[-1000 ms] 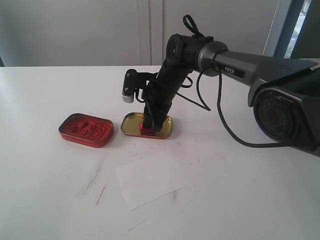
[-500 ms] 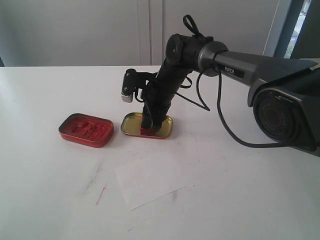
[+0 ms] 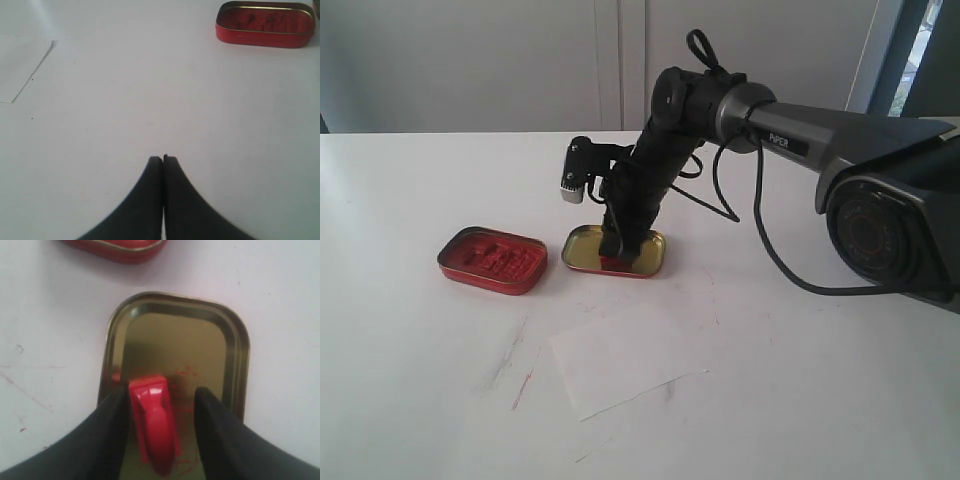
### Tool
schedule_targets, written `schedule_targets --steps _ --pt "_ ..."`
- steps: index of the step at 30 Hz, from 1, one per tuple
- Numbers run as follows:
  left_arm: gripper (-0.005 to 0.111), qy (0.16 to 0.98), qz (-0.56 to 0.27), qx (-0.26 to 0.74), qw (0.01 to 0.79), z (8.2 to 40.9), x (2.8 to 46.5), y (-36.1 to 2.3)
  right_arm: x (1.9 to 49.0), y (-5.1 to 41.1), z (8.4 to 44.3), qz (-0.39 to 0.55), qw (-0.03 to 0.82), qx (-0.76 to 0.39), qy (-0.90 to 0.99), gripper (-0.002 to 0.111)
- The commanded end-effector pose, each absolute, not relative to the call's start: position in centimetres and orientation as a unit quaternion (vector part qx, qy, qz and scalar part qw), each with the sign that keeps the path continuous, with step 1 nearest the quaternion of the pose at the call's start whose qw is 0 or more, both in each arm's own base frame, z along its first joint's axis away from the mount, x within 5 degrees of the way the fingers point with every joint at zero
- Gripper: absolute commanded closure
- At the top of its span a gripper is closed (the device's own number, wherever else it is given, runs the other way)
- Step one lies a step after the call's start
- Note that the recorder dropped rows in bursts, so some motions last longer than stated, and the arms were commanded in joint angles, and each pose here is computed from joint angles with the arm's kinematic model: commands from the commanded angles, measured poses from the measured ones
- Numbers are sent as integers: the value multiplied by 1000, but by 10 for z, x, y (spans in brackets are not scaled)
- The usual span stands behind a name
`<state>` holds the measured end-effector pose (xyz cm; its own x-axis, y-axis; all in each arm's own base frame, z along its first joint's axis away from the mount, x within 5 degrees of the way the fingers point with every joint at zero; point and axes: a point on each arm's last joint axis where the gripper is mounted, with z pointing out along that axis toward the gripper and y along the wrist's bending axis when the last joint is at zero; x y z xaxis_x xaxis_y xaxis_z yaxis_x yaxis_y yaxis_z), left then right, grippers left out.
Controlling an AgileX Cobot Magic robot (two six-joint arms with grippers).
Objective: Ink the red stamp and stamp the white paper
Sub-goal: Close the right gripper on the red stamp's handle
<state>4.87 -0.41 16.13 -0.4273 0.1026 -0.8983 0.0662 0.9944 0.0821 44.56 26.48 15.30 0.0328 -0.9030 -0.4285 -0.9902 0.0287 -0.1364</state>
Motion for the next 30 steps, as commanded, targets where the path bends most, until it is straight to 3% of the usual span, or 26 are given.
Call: schedule_targets --steps 1,21,30 --pt "107 848 15 49 527 158 48 -4 445 267 157 119 211 -683 689 67" --pt "107 848 15 49 527 158 48 -4 444 264 148 115 204 -682 692 67" --pt "107 848 15 49 527 158 48 -4 444 261 146 101 194 -691 689 78"
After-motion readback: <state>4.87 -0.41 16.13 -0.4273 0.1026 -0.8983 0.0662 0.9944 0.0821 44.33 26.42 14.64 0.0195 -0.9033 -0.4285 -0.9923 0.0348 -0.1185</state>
